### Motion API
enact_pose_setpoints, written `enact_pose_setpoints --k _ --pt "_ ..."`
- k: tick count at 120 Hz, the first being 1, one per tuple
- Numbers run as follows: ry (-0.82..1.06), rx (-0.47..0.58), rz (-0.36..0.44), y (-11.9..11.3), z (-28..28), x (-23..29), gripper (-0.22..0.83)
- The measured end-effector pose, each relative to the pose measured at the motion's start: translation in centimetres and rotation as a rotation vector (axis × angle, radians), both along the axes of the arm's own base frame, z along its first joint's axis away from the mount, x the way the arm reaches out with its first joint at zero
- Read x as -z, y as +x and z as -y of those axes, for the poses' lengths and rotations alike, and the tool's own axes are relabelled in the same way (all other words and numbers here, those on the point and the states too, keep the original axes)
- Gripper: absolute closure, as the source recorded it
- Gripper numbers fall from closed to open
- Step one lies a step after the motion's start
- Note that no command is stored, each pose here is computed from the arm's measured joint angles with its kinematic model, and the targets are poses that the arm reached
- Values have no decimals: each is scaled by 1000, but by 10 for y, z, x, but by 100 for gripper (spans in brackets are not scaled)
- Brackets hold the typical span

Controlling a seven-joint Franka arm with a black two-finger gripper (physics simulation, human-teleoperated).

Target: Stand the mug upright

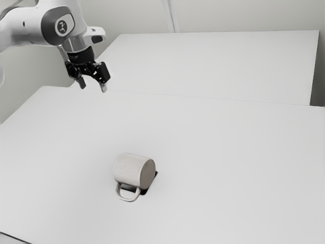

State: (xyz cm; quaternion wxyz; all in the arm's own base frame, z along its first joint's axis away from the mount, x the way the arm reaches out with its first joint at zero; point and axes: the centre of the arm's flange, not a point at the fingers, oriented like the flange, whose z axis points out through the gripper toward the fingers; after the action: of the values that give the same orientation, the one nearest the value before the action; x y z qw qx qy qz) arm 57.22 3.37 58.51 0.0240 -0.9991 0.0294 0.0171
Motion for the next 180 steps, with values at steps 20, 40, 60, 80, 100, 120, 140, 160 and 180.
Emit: enact_pose_setpoints --k 20,40,60,80,100,120,140,160,180 --pt "-38 -10 8 -20 -33 8 2" --pt "-219 -32 -19 -65 -27 41 2" --pt "-489 -190 -88 -89 -53 101 2" --pt "-689 -289 -168 -91 -73 153 2" --pt "-816 -273 -240 -98 -65 200 2" --pt "-877 -243 -269 -103 -65 236 2" --pt "-915 -205 -226 -97 -67 246 3" --pt "-948 -165 -190 -89 -55 260 3" --pt "-980 -139 -167 -83 -45 271 3"
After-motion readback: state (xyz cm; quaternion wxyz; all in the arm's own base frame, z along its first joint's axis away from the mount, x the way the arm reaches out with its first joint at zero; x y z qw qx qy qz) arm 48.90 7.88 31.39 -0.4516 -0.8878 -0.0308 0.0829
